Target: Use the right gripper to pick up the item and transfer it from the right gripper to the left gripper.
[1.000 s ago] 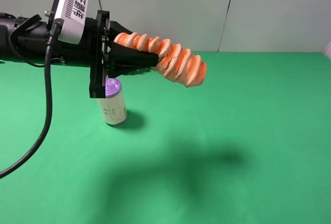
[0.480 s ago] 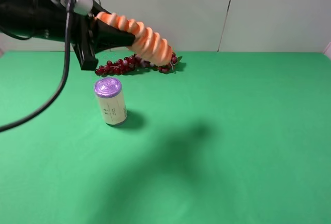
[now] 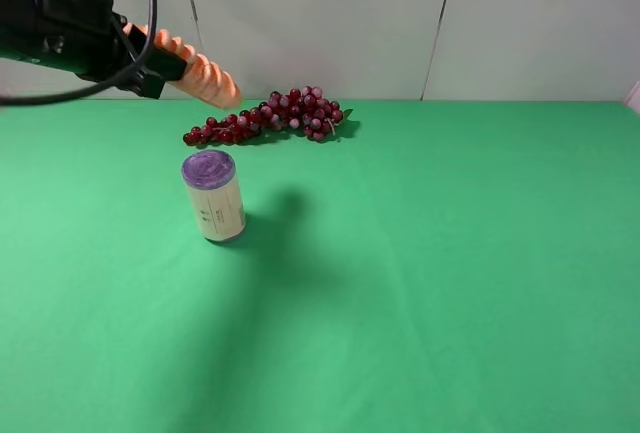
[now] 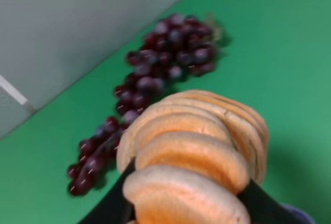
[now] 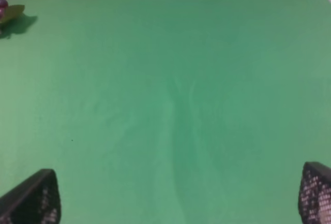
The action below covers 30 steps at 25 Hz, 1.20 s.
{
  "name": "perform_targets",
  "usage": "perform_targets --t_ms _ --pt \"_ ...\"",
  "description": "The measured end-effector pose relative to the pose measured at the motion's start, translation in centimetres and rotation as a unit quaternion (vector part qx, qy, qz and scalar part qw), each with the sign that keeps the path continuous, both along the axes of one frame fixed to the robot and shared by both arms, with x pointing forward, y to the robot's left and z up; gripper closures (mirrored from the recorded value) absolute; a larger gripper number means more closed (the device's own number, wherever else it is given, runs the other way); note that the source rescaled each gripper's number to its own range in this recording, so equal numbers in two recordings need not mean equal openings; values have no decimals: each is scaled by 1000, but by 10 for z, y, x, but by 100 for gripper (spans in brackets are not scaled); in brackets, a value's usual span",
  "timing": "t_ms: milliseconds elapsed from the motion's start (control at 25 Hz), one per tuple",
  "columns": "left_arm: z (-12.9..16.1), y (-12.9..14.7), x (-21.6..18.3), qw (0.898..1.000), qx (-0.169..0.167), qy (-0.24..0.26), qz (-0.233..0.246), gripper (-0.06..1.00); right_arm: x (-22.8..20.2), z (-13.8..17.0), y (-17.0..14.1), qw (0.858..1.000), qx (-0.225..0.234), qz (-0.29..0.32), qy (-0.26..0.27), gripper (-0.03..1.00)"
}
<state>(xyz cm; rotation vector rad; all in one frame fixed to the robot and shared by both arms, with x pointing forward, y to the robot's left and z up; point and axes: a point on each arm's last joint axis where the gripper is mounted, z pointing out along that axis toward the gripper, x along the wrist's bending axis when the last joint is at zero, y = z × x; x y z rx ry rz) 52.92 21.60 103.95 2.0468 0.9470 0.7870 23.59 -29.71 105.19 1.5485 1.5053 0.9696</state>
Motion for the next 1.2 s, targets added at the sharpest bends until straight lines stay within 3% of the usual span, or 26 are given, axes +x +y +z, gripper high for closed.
perform_targets --t_ms 240,440,600,760,920,1120,1200 --pt "-2 11 4 994 -32 -21 103 94 0 0 0 1000 0 0 0 -3" --pt "-23 27 -5 971 -57 -79 220 94 0 0 0 1000 0 0 0 -3" --pt "-45 37 -13 960 -46 -107 255 94 0 0 0 1000 0 0 0 -3" --pt "-69 42 -14 950 -57 -118 284 94 0 0 0 1000 0 0 0 -3" --pt "-90 37 -7 952 -71 -119 273 94 0 0 0 1000 0 0 0 -3" --pt "-121 25 -1 969 -68 -87 220 94 0 0 0 1000 0 0 0 -3" --pt "-131 24 -1 972 -65 -72 214 94 0 0 0 1000 0 0 0 -3"
